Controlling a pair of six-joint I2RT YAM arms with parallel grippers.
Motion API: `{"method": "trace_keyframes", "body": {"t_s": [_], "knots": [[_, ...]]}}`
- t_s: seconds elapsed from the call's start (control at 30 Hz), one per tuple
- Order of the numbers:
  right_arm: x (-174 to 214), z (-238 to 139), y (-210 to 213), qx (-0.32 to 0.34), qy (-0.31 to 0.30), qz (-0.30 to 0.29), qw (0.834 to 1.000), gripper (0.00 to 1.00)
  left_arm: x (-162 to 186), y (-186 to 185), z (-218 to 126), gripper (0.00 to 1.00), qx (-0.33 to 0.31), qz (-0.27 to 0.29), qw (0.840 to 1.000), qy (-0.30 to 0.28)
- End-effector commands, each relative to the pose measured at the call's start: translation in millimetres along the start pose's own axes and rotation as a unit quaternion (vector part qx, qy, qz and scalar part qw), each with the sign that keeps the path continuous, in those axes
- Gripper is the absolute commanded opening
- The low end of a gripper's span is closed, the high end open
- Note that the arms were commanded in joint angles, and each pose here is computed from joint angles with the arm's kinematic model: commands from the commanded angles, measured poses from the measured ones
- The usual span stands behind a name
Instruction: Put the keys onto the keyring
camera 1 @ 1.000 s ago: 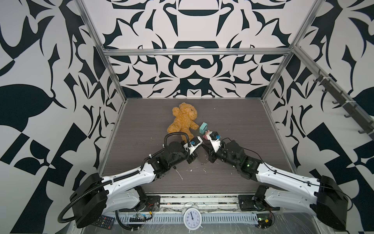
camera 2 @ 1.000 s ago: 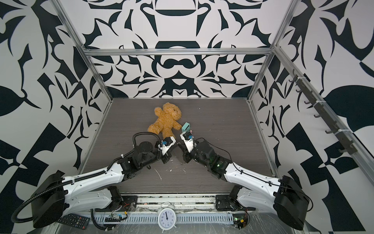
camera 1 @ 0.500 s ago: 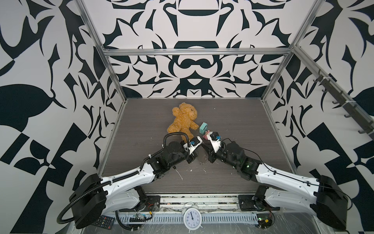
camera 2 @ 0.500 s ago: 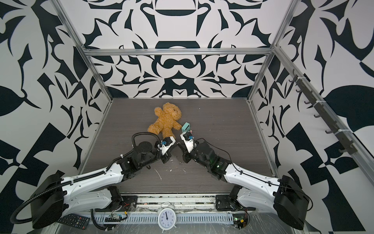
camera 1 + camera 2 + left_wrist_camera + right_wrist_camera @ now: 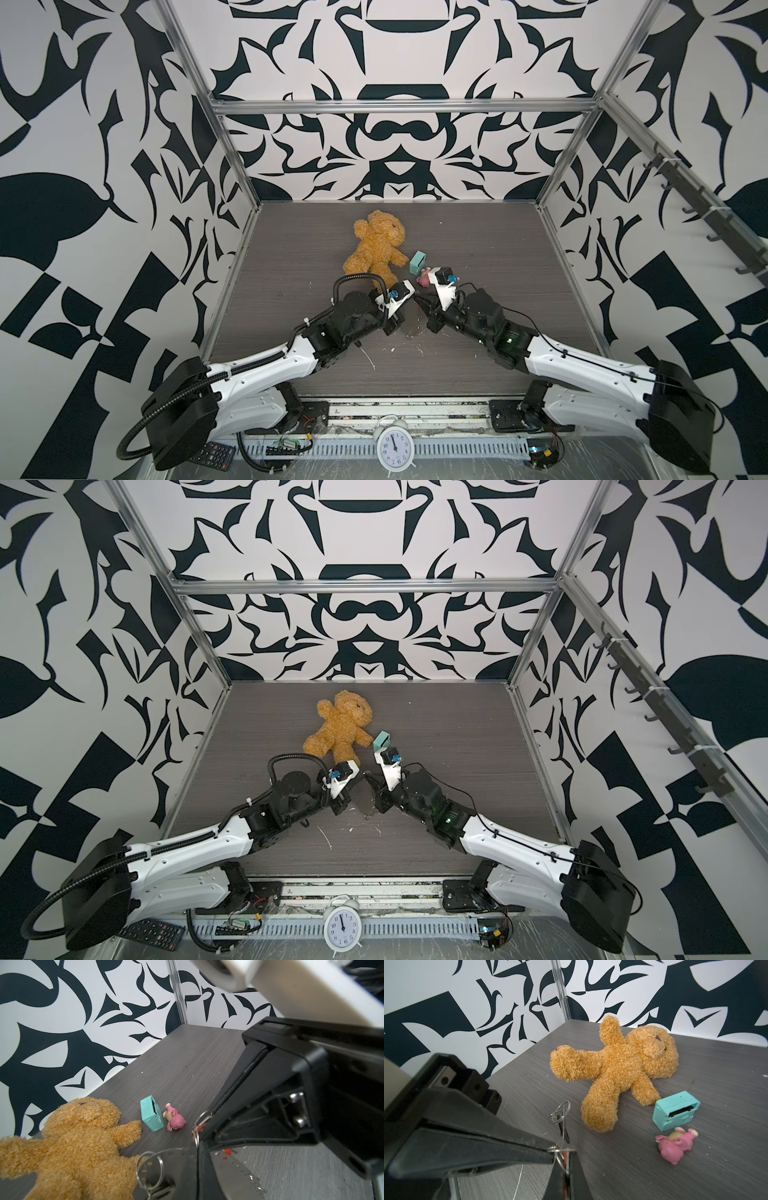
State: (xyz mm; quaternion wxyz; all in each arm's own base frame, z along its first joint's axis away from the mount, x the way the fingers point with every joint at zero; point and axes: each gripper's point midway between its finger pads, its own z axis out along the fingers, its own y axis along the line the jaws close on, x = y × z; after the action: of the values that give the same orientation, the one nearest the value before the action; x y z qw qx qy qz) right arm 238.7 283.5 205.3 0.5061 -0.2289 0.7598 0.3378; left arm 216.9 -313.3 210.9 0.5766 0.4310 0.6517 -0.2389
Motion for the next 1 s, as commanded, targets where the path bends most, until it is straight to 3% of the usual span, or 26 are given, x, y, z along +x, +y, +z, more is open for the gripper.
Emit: {"method": "trace_keyframes", "body": {"t_s": [0.0, 0.17, 0.3, 0.33, 0.4, 0.43, 0.77, 0.83, 0.97], "knots": [[-8, -2, -42, 0.090, -0.017, 0.032, 0.995, 0.00, -17, -1, -10, 0.00, 0.005, 0.006, 0.999, -0.038], [-10, -2, -41, 0.089, -0.016, 0.031, 0.995, 0.00, -19, 0, -12, 0.00, 0.002, 0.006, 0.999, -0.043], [-11, -2, -35, 0.071, -0.018, 0.023, 0.997, 0.19, -19, 1, -13, 0.00, -0.002, 0.005, 0.999, -0.044], [-11, -2, -33, 0.064, -0.020, 0.021, 0.998, 0.19, -20, 2, -13, 0.00, -0.003, 0.004, 0.999, -0.045], [-13, -2, -29, 0.051, -0.023, 0.018, 0.998, 0.03, -19, 2, -13, 0.00, -0.005, 0.003, 0.999, -0.044], [-13, -2, -26, 0.045, -0.023, 0.015, 0.999, 0.00, -19, 2, -13, 0.00, -0.005, 0.003, 0.999, -0.044], [-13, -3, -31, 0.059, -0.024, 0.019, 0.998, 0.00, -19, 7, -16, 0.00, -0.019, -0.002, 0.999, -0.046], [-12, -4, -34, 0.067, -0.024, 0.022, 0.997, 0.06, -19, 7, -16, 0.00, -0.020, -0.002, 0.999, -0.048], [-13, -4, -34, 0.066, -0.025, 0.023, 0.997, 0.07, -19, 7, -16, 0.00, -0.019, -0.002, 0.999, -0.048]]}}
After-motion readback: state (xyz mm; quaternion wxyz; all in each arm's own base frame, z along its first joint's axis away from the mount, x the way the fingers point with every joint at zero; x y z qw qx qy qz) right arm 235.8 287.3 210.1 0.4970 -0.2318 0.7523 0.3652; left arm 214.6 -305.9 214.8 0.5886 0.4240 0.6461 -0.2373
